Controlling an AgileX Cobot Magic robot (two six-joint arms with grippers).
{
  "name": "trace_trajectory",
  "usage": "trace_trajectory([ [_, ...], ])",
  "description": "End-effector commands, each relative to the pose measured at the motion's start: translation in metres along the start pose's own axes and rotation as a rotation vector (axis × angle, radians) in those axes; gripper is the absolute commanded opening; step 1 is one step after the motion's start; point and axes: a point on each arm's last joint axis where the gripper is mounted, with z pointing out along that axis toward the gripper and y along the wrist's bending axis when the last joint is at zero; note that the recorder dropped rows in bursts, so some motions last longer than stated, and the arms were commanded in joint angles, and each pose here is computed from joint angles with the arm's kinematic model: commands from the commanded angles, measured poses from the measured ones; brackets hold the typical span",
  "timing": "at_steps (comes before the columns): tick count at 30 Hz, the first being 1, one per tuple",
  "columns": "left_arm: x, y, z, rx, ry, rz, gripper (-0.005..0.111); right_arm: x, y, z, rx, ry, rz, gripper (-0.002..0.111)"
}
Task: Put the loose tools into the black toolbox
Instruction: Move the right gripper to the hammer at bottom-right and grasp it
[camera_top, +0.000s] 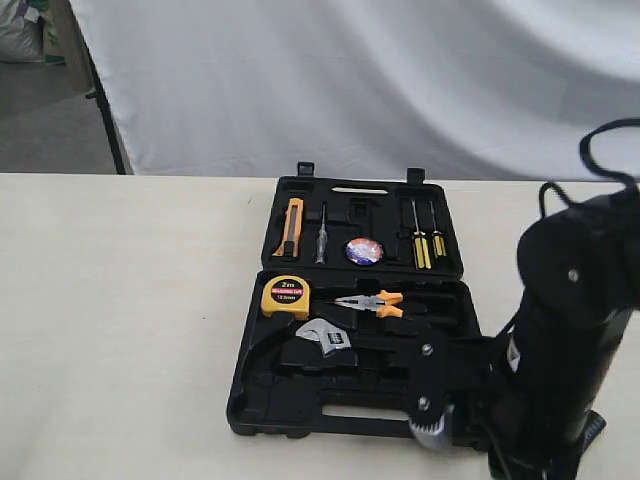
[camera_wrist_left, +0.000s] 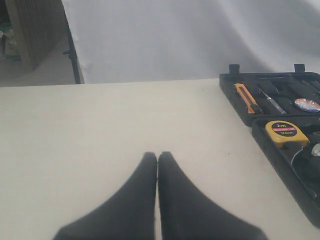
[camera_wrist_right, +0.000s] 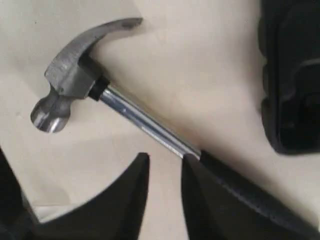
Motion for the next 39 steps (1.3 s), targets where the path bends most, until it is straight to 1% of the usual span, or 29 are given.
trace_trajectory([
  [1, 0.001, 0.000, 0.000, 0.006, 0.001, -0.011, 0.001, -0.023, 0.023, 0.003, 0.086, -0.020, -0.161, 0.074],
  [2, 0.001, 0.000, 0.000, 0.006, 0.001, -0.011, 0.001, -0.024, 0.026, 0.004, 0.087, -0.009, -0.179, 0.079],
  [3, 0.001, 0.000, 0.000, 0.006, 0.001, -0.011, 0.001, -0.024, 0.027, 0.004, 0.081, 0.003, -0.186, 0.080],
  [6, 0.001, 0.000, 0.000, 0.006, 0.001, -0.011, 0.001, -0.025, 0.025, 0.012, 0.066, 0.026, -0.196, 0.075],
  [11, 0.001, 0.000, 0.000, 0.006, 0.001, -0.011, 0.001, -0.029, 0.019, 0.050, -0.017, 0.156, -0.220, 0.074],
  [13, 0.001, 0.000, 0.000, 0.006, 0.001, -0.011, 0.001, -0.033, 0.019, 0.064, -0.027, 0.168, -0.236, 0.074],
  [14, 0.001, 0.000, 0.000, 0.006, 0.001, -0.011, 0.001, -0.037, 0.020, 0.068, -0.025, 0.166, -0.250, 0.071],
  [15, 0.001, 0.000, 0.000, 0.006, 0.001, -0.011, 0.001, -0.040, 0.023, 0.071, -0.021, 0.163, -0.265, 0.067],
  [16, 0.001, 0.000, 0.000, 0.006, 0.001, -0.011, 0.001, -0.044, 0.025, 0.073, -0.012, 0.154, -0.283, 0.060],
  [17, 0.001, 0.000, 0.000, 0.006, 0.001, -0.011, 0.001, -0.048, 0.029, 0.075, -0.002, 0.144, -0.303, 0.051],
  [19, 0.001, 0.000, 0.000, 0.006, 0.001, -0.011, 0.001, -0.056, 0.033, 0.076, 0.023, 0.113, -0.326, 0.029],
  [20, 0.001, 0.000, 0.000, 0.006, 0.001, -0.011, 0.001, -0.060, 0.036, 0.077, 0.038, 0.090, -0.326, 0.018],
  [22, 0.001, 0.000, 0.000, 0.006, 0.001, -0.011, 0.001, -0.067, 0.038, 0.077, 0.071, 0.041, -0.308, 0.000],
  [25, 0.001, 0.000, 0.000, 0.006, 0.001, -0.011, 0.001, -0.075, 0.039, 0.077, 0.102, -0.031, -0.248, -0.001],
  [27, 0.001, 0.000, 0.000, 0.006, 0.001, -0.011, 0.001, -0.079, 0.040, 0.077, 0.099, -0.073, -0.210, -0.001],
  [33, 0.001, 0.000, 0.000, 0.006, 0.001, -0.011, 0.001, -0.085, 0.046, 0.076, 0.018, -0.153, -0.049, -0.001],
  [39, 0.001, 0.000, 0.000, 0.006, 0.001, -0.011, 0.001, -0.086, 0.047, 0.076, 0.019, -0.163, -0.060, -0.001],
])
